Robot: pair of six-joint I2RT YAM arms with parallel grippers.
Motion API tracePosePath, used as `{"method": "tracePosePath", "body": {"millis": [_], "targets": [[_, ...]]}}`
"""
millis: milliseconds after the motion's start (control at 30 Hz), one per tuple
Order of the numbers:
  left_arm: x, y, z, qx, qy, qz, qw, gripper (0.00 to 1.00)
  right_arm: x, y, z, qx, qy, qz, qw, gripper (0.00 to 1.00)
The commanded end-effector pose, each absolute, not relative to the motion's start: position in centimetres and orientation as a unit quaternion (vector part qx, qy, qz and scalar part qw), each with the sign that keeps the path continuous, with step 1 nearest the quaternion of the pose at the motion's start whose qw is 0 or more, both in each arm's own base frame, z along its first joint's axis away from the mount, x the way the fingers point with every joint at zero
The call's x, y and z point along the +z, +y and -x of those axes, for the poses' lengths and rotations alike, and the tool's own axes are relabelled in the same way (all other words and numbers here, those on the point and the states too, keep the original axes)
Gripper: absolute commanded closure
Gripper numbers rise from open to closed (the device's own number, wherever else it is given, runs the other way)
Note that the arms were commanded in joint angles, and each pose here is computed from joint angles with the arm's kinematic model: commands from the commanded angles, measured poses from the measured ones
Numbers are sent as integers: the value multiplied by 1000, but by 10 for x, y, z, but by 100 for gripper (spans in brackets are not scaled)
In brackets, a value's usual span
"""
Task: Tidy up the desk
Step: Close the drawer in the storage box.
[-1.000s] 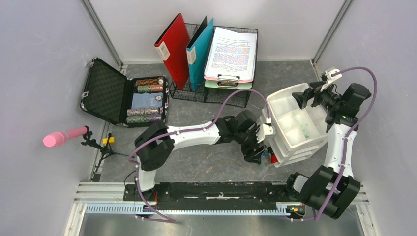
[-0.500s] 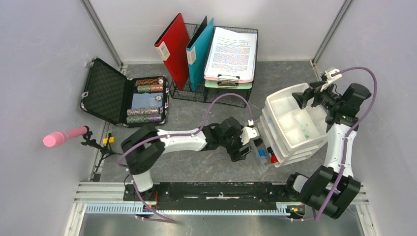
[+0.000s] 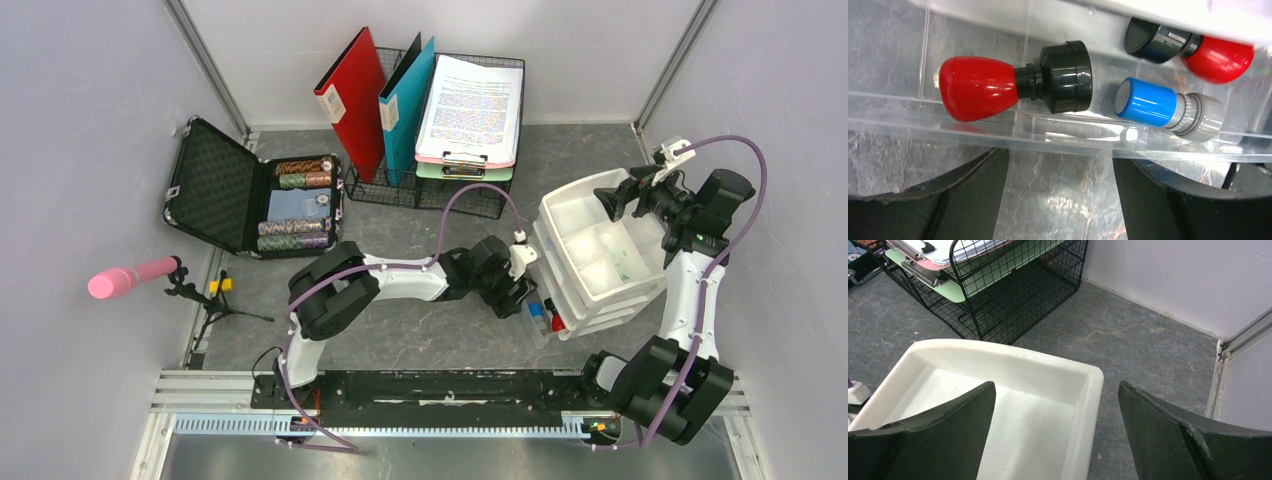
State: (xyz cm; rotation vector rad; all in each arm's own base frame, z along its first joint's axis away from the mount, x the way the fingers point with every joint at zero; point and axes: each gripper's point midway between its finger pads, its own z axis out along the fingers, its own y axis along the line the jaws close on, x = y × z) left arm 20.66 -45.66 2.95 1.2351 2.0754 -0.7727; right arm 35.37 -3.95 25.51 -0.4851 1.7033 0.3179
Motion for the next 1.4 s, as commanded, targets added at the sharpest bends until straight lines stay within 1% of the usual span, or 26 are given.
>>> {"method": "tracePosePath", "body": {"millis": [0, 167, 233, 500, 600, 733, 900, 1200, 1367], "targets": [[43, -486, -214, -317, 791, -428, 301, 19, 156, -35, -323, 213, 837, 109, 492, 2], [50, -505, -219, -326, 783, -437, 298, 18, 153, -35, -323, 215, 838, 108, 490, 2], [47, -505, -216, -327, 784, -444, 286, 17, 154, -35, -323, 214, 838, 108, 491, 2], [52, -514, -212, -391, 792, -406, 235, 11, 154, -35, -323, 215, 836, 110, 493, 2], [62, -507, -208, -398, 784, -413, 236, 7, 157, -33, -323, 217, 834, 113, 495, 2], [81, -490, -202, -392, 769, -435, 257, 4, 165, -33, -324, 212, 828, 120, 504, 2], [100, -458, -201, -357, 753, -467, 295, 0, 196, -40, -332, 181, 815, 130, 535, 2], [134, -388, -207, -258, 721, -542, 346, 0, 290, -63, -349, 81, 781, 160, 598, 2], [157, -343, -223, -200, 715, -557, 372, 0, 330, -61, -349, 47, 758, 184, 623, 2]]}}
